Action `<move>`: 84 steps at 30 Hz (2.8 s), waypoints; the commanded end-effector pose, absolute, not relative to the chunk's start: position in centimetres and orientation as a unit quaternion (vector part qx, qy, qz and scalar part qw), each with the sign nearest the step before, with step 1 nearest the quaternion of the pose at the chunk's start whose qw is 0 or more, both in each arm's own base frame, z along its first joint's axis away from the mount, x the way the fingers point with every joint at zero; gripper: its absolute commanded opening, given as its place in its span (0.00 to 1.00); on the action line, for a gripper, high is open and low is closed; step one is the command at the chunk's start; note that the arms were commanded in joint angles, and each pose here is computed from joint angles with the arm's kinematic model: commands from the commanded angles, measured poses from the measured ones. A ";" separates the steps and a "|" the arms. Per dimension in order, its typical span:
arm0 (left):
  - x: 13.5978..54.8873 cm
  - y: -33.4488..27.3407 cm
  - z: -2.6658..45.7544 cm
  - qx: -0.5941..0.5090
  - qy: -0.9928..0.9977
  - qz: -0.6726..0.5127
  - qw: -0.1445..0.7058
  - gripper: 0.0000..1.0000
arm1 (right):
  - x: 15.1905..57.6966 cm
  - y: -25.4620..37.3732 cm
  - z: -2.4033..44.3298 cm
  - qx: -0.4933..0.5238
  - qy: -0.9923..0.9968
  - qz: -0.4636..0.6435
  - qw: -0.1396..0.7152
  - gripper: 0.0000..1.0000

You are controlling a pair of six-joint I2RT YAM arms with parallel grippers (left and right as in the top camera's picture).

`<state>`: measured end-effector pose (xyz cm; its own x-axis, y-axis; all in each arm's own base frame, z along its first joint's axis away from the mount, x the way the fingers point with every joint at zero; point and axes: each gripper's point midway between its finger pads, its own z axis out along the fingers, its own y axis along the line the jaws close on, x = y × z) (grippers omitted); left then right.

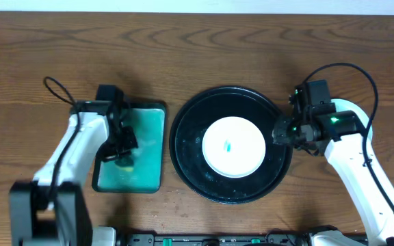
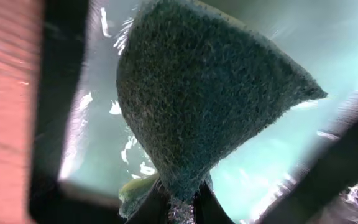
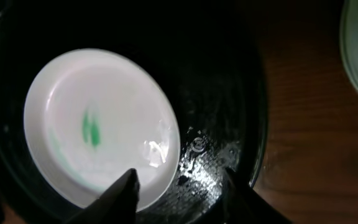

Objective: Clean dirty plates on tray and stack at the side
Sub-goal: 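Grasp the green sponge with the left gripper and carry it onto the plate, then scrub the plate with the sponge while the right gripper holds its rim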

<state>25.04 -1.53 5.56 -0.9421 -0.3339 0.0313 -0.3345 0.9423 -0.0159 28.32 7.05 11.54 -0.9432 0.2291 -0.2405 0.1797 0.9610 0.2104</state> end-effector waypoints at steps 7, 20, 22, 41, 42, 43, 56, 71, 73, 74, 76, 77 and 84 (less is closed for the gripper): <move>26.5 -6.0 15.2 0.098 -0.982 0.087 -0.140 0.07 | 28.3 9.1 6.2 0.024 0.990 0.130 0.039 0.42; 26.5 -18.5 13.6 -0.020 -0.974 0.189 -0.120 0.07 | 28.2 11.3 -0.2 0.014 0.983 0.179 -0.045 0.08; 26.4 -21.2 11.8 -0.031 -0.975 0.193 -0.104 0.07 | 28.0 11.6 -0.2 0.010 0.983 0.178 -0.048 0.02; 27.2 -26.8 -0.9 0.000 -0.990 0.128 -0.052 0.07 | 27.2 11.6 -0.9 0.013 0.993 0.104 -0.051 0.01; 27.8 -24.8 -1.1 0.006 -0.994 0.080 -0.070 0.07 | 27.2 11.7 -0.9 0.012 0.993 0.104 -0.051 0.01; 28.7 -21.2 -1.1 0.003 -0.996 0.001 -0.090 0.08 | 27.1 11.8 -0.9 0.009 0.993 0.104 -0.051 0.01; 29.3 -20.4 -0.5 -0.029 -0.998 0.030 -0.054 0.07 | 27.2 11.4 -1.0 0.008 0.994 0.093 -0.049 0.01; 23.9 -35.4 0.0 -0.093 -0.926 0.357 0.073 0.07 | 27.1 11.6 -1.0 0.005 0.994 0.093 -0.050 0.01; 23.8 -35.4 0.0 -0.094 -0.927 0.357 0.074 0.07 | 27.1 11.6 -1.0 0.005 0.994 0.093 -0.050 0.01; 23.8 -35.3 -0.1 -0.094 -0.927 0.355 0.074 0.07 | 27.1 11.6 -1.0 0.005 0.994 0.093 -0.050 0.01; 23.7 -35.1 -0.1 -0.094 -0.928 0.352 0.076 0.07 | 27.1 11.6 -1.0 0.005 0.994 0.093 -0.050 0.01; 23.6 -35.1 -0.2 -0.093 -0.929 0.349 0.079 0.07 | 27.1 11.6 -1.0 0.005 0.994 0.093 -0.050 0.01; 22.9 -32.9 -1.6 -0.073 -0.950 0.289 0.089 0.07 | 27.2 11.6 -1.0 0.005 0.994 0.094 -0.046 0.01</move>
<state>26.06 -34.24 1.44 -0.9843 0.1766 0.0051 0.1325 0.7570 -0.6399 27.47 12.66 0.14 -0.9960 0.0008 0.0893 0.0242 0.9649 0.2616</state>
